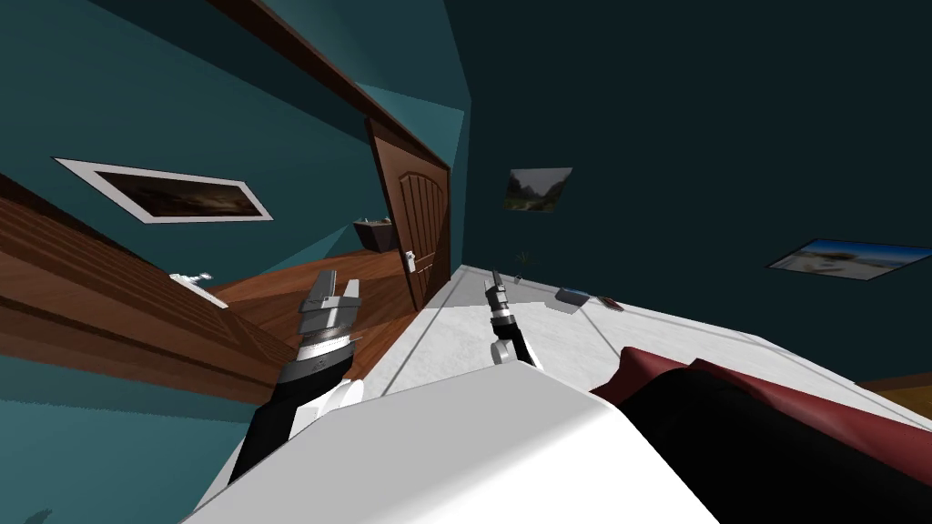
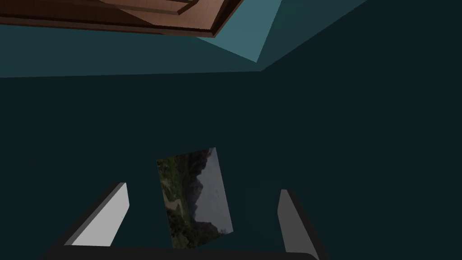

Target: Push the door open

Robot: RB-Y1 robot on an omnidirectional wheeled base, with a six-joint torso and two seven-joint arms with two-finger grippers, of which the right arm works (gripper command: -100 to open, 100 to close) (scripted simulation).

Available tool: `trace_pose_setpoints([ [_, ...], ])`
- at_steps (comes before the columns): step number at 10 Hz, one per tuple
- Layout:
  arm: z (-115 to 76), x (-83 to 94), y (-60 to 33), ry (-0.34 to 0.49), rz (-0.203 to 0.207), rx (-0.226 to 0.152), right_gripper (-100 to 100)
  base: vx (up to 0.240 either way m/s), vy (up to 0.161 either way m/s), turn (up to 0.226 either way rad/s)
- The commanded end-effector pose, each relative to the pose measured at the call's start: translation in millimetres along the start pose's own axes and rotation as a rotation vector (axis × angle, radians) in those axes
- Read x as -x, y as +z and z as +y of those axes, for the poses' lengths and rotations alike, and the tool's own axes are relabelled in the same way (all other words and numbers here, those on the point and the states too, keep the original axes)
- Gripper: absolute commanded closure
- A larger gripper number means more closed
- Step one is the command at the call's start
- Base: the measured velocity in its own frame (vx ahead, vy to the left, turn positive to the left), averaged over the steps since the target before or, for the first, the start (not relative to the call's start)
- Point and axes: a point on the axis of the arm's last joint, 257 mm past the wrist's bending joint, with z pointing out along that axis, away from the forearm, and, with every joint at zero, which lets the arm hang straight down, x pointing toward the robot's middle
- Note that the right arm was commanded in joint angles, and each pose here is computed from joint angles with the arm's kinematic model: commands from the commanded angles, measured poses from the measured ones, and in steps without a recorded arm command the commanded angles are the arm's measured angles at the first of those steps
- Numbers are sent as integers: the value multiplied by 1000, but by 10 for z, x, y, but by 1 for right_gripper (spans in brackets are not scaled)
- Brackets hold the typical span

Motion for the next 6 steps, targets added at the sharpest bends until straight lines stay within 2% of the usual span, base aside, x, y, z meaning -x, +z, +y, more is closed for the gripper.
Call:
trace_pose_setpoints([
  [1, -99, -170, 19, 37, 36, -15, -100, 210, -1, -38],
  [6, -336, -665, 42, 119, 127, -54, -100, 156, 1, -28],
])
